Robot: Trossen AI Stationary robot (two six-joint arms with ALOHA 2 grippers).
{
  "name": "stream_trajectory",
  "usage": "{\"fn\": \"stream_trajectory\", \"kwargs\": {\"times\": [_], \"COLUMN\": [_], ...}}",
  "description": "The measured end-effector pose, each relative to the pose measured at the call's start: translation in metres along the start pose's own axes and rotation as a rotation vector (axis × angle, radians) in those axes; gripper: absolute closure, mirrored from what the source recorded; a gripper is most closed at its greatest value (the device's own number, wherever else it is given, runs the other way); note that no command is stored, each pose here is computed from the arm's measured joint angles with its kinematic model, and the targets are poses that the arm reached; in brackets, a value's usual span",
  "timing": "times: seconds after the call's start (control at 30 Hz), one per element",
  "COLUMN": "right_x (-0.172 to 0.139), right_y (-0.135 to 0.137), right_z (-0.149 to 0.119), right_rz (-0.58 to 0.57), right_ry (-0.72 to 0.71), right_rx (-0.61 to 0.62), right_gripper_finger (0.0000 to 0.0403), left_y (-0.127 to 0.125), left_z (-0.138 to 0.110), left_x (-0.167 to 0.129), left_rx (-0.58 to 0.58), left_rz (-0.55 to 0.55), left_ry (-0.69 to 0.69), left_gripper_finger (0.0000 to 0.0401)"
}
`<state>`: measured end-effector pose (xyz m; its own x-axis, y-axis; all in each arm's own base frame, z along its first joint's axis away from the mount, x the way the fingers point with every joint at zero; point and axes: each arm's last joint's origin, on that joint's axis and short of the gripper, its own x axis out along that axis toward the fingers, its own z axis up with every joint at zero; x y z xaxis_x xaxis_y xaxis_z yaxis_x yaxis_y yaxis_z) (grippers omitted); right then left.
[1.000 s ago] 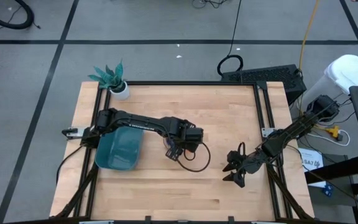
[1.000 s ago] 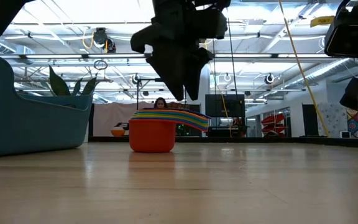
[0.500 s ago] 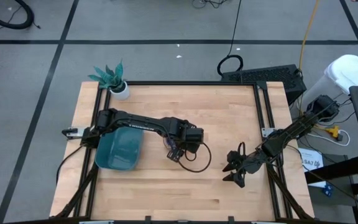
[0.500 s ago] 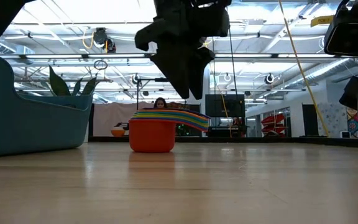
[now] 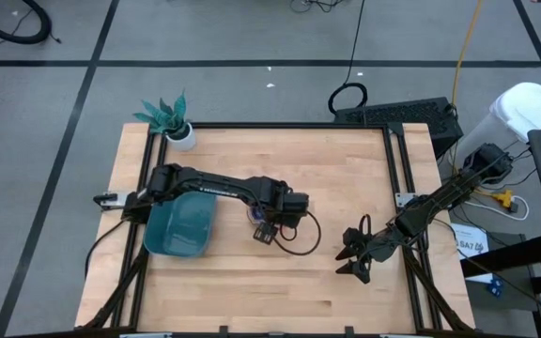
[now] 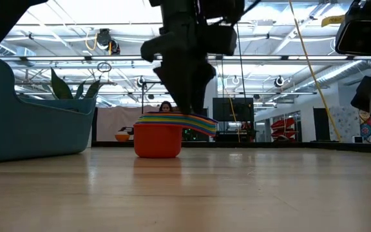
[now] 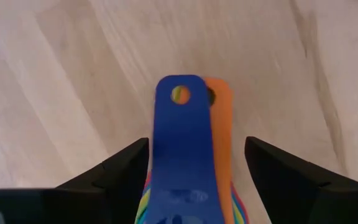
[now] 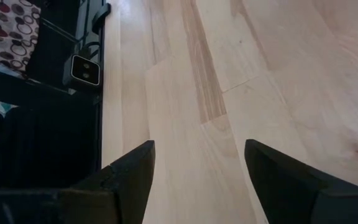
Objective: Nest measuring cups in basket
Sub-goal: Put all the stacked measuring cups into the blue bin
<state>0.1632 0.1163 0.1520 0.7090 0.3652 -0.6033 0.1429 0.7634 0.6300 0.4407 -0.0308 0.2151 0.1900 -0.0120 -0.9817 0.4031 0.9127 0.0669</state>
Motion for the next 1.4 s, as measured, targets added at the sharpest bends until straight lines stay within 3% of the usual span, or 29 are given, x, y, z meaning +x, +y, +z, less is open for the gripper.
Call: {"fn": "stream_trajectory", "kwargs": {"times": [0.27,0.67,1.4], "right_x": [0.000,0.000,0.000], "right_y": [0.001,0.002,0.002], "right_z": [-0.001,-0.002,-0.002], "right_rz": [0.010,0.009,0.011], "right_ry": [0.004,0.007,0.007], "right_rx": [-0.004,-0.007,-0.006], "right_gripper_finger": [0.0163,0.0163,0.0163], "left_y": [0.000,0.000,0.003], "left_z": [0.001,0.001,0.004], "left_x": [0.016,0.016,0.016], "left_rx": [0.010,0.017,0.007], "left_rz": [0.000,0.000,0.014], "left_ry": [0.031,0.032,-0.002], "left_gripper_finger": [0.0101,0.0129,0.0130]}}
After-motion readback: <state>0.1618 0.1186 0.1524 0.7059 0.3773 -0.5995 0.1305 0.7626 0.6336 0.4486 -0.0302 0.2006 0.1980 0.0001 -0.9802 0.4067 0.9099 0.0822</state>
